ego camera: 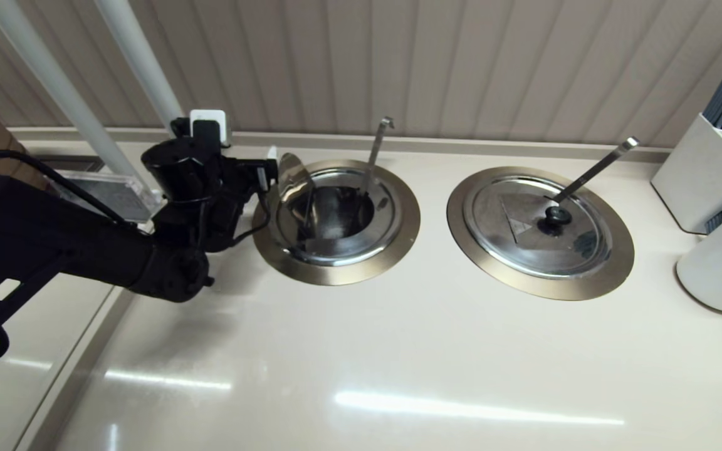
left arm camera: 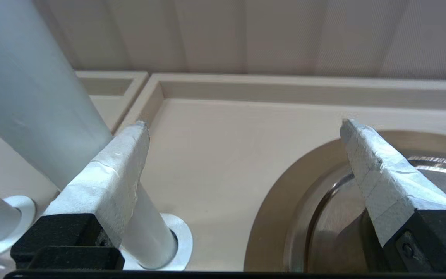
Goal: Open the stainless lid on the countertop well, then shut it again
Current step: Open the lid, then stir with a spoon
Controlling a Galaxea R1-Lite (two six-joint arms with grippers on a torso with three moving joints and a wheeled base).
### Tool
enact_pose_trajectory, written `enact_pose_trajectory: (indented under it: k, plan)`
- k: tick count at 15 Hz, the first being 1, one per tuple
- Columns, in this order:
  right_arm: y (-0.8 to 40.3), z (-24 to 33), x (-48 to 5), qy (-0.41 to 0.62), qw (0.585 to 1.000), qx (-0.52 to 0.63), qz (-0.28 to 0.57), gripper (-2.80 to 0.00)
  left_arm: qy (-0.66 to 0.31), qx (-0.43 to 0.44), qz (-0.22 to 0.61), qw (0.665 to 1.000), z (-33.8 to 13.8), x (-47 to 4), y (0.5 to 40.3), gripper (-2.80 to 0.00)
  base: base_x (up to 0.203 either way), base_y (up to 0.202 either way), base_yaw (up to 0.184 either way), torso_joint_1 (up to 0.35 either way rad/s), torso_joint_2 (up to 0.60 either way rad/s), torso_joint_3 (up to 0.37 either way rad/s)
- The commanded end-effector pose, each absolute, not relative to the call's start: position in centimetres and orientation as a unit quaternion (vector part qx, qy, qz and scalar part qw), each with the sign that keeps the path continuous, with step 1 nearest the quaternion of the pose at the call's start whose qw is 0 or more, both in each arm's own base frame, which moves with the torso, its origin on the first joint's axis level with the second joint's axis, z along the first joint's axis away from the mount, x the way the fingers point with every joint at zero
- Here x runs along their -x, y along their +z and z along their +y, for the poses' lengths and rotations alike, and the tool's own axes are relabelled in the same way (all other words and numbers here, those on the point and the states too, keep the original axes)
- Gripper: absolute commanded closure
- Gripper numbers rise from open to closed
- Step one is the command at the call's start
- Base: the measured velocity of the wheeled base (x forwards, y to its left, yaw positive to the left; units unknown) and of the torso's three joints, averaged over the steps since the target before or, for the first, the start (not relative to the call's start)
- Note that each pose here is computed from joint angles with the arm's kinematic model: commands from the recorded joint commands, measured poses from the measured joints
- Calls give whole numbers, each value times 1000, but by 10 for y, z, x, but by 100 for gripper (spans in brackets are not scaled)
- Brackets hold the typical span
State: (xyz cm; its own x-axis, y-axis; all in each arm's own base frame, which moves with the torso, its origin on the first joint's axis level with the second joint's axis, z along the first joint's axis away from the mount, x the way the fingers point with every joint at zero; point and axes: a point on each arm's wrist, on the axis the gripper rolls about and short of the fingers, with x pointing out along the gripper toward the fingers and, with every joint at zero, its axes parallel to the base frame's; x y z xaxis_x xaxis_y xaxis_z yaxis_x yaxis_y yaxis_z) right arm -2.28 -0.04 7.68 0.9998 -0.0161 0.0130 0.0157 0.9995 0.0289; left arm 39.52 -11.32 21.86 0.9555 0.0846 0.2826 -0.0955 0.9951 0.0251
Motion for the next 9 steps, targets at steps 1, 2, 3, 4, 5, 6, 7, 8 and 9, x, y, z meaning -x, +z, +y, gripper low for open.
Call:
enact_pose_trajectory:
  k: [1,2,3,4,5,6,7,8,9]
  plan:
    - [76,0,22,-9,1000,-15,-5,0,50,-10,-168,984,-108,-385,237,-280,0,0,0,0,0,0]
    - [76,0,22,-8,1000,-15,-5,0,50,-10,-167,985,-108,-385,236,-280,0,0,0,0,0,0]
    - [76,0,22,-8,1000,-15,-5,0,51,-8,-171,984,-107,-384,240,-280,0,0,0,0,0,0]
    - [76,0,22,-8,1000,-15,-5,0,51,-7,-176,983,-106,-383,244,-280,0,0,0,0,0,0]
    - [76,0,22,-8,1000,-15,-5,0,51,-5,-180,982,-106,-379,250,-280,0,0,0,0,0,0]
    - [76,0,22,-8,1000,-15,-5,0,43,-3,-180,983,-111,-376,253,-280,0,0,0,0,0,0]
    - [76,0,22,-8,1000,-15,-5,0,30,1,-180,983,-120,-372,257,-280,0,0,0,0,0,0]
    - [76,0,22,-8,1000,-15,-5,0,12,11,-176,984,-132,-369,261,-280,0,0,0,0,0,0]
    - [76,0,22,-8,1000,-15,-5,0,-7,20,-165,986,-143,-368,265,-280,0,0,0,0,0,0]
